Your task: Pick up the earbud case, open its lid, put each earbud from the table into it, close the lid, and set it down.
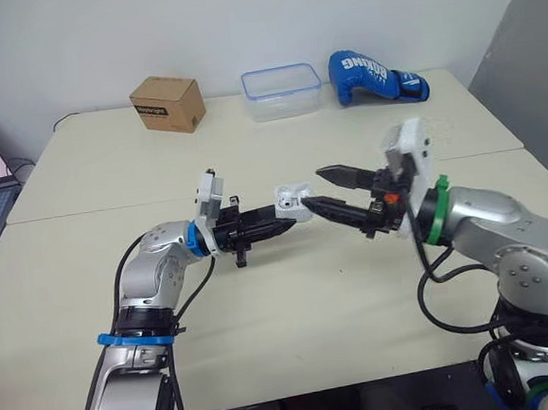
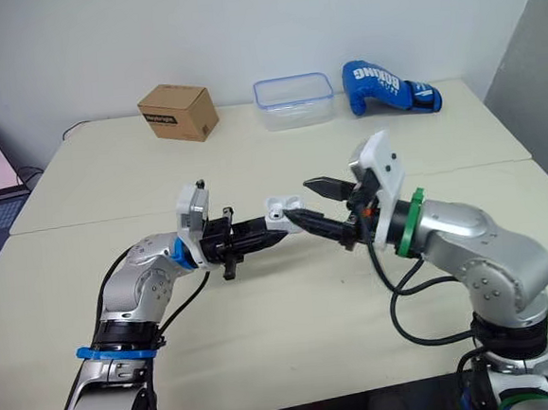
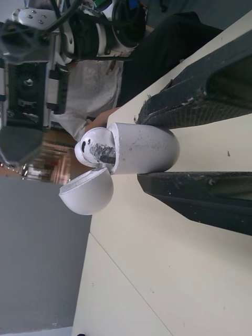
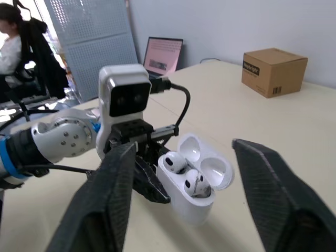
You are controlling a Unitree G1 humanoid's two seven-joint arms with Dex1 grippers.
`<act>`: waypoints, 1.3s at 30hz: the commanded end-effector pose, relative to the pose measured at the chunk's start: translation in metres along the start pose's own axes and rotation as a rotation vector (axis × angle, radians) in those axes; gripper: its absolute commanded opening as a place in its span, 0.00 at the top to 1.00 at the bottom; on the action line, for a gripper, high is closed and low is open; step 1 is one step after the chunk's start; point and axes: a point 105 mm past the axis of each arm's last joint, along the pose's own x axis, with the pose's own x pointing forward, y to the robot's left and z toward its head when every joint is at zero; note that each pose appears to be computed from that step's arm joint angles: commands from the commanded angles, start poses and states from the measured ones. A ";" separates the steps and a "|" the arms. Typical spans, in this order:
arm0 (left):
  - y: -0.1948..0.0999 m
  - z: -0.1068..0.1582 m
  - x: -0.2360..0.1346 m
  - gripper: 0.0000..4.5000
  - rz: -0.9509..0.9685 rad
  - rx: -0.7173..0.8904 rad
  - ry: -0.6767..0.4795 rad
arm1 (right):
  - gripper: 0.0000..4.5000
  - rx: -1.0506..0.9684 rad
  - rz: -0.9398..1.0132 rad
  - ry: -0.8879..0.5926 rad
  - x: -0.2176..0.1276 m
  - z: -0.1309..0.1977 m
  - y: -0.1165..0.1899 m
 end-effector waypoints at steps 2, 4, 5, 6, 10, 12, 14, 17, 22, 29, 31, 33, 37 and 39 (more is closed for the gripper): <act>-0.007 0.013 -0.001 0.82 -0.036 0.046 -0.017 | 0.67 -0.026 -0.006 -0.047 -0.003 0.023 -0.015; -0.009 0.014 -0.001 0.82 -0.041 0.046 -0.018 | 0.84 -0.035 -0.035 -0.021 -0.001 0.022 -0.028; -0.010 0.015 -0.001 0.82 -0.043 0.046 -0.018 | 0.93 -0.041 -0.044 -0.004 0.000 0.020 -0.033; -0.011 0.016 -0.001 0.82 -0.047 0.045 -0.018 | 0.99 -0.052 -0.043 0.024 0.002 0.017 -0.037; -0.017 0.020 0.000 0.82 -0.065 0.037 -0.025 | 0.99 -0.083 0.016 0.155 0.013 -0.004 -0.047; -0.020 0.022 0.001 0.82 -0.073 0.029 -0.027 | 0.99 -0.138 0.021 0.212 0.020 -0.015 -0.056; -0.023 0.023 0.002 0.82 -0.082 0.017 -0.027 | 0.99 -0.179 0.037 0.217 0.027 -0.019 -0.060; -0.025 0.023 0.003 0.82 -0.086 0.006 -0.027 | 0.99 -0.213 0.104 0.216 0.036 -0.022 -0.056; -0.025 0.022 0.004 0.82 -0.077 -0.004 -0.025 | 0.99 -0.243 0.214 0.222 0.042 -0.024 -0.044; -0.021 0.015 -0.001 0.82 -0.021 -0.014 0.009 | 0.99 -0.273 0.301 0.212 0.038 -0.016 -0.026; -0.020 0.014 -0.001 0.82 -0.020 -0.017 0.010 | 0.99 -0.280 0.309 0.207 0.038 -0.014 -0.023; -0.019 0.013 -0.001 0.82 -0.018 -0.018 0.013 | 0.99 -0.281 0.301 0.195 0.038 -0.011 -0.023; -0.017 0.011 -0.001 0.82 -0.008 -0.021 0.026 | 0.99 -0.286 0.302 0.181 0.038 -0.008 -0.020; -0.015 0.009 -0.001 0.82 0.001 -0.021 0.033 | 0.99 -0.290 0.306 0.178 0.037 -0.007 -0.018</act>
